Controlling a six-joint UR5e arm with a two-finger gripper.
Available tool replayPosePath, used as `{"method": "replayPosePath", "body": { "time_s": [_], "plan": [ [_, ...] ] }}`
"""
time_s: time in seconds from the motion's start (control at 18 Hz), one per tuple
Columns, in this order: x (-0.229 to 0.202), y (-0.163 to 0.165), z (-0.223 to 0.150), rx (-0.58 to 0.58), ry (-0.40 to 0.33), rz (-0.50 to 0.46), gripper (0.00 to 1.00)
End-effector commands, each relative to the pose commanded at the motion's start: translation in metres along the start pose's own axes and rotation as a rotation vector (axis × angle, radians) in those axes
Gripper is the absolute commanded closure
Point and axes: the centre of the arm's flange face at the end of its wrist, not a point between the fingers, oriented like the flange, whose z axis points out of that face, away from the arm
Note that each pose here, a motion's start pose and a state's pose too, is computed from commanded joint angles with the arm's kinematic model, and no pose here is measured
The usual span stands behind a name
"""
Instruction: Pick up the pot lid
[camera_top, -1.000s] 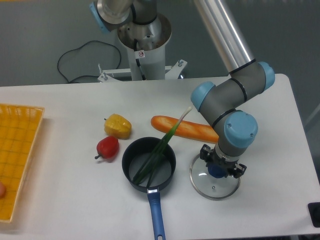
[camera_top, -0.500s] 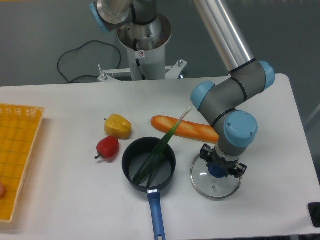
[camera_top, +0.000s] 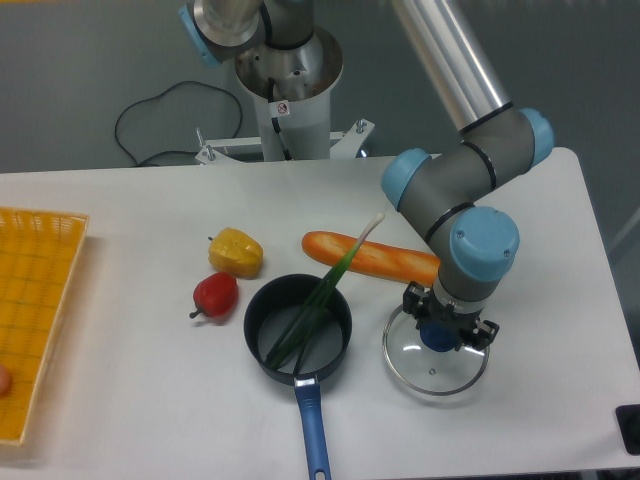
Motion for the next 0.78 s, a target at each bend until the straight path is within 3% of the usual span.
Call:
{"method": "replayPosePath", "body": {
  "time_s": [0.5,0.78],
  "plan": [
    [0.005,0.014,-0.060,-0.013,0.007,0.033,0.68],
    [0.006,0.015,-0.068,-0.027,0.009,0.036,0.68]
  ]
}}
